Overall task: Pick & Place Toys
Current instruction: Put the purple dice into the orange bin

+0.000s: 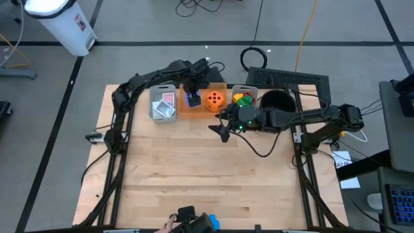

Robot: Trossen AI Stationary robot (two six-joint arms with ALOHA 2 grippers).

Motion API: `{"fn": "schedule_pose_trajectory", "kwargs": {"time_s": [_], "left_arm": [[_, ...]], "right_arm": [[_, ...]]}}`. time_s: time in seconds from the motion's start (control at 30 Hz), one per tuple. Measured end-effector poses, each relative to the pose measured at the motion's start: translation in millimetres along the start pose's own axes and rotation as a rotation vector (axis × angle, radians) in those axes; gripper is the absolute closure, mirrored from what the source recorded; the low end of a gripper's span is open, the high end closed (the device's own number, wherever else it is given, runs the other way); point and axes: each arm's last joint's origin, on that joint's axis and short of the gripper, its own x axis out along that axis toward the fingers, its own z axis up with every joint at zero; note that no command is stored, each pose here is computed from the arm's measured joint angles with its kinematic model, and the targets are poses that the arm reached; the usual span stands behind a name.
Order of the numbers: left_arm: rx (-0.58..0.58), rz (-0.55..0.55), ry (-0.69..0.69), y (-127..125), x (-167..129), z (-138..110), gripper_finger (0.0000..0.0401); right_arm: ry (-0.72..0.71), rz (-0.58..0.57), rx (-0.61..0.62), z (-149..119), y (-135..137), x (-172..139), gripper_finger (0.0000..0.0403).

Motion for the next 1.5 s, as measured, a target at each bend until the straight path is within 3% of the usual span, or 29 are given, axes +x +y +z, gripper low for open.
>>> {"fn": "schedule_pose_trajectory", "kwargs": {"time_s": [0.17,0.47,0.67,0.9,1.1,1.5], "left_arm": [[-0.02,0.005,0.001,0,1,0,0.0054],[-0.002,0.056,0.02,2,1,0,0.0007],[-0.038,0.107,0.037,5,1,-1,0.0003],[-0.12,0.042,0.021,10,1,-5,0.0001],[-0.085,-0.044,0.011,4,1,-4,0.0001],[-0.013,0.008,0.01,-1,1,0,0.0001]], "right_arm": [[0.018,0.032,0.005,2,-3,1,0.0062],[0.018,0.023,0.006,2,-5,1,0.0062],[0.018,0.023,0.004,2,-5,1,0.0062],[0.018,0.023,0.005,2,-5,1,0.0062],[0.018,0.023,0.007,2,-5,1,0.0062],[0.018,0.024,0.006,2,-5,1,0.0062]]}}
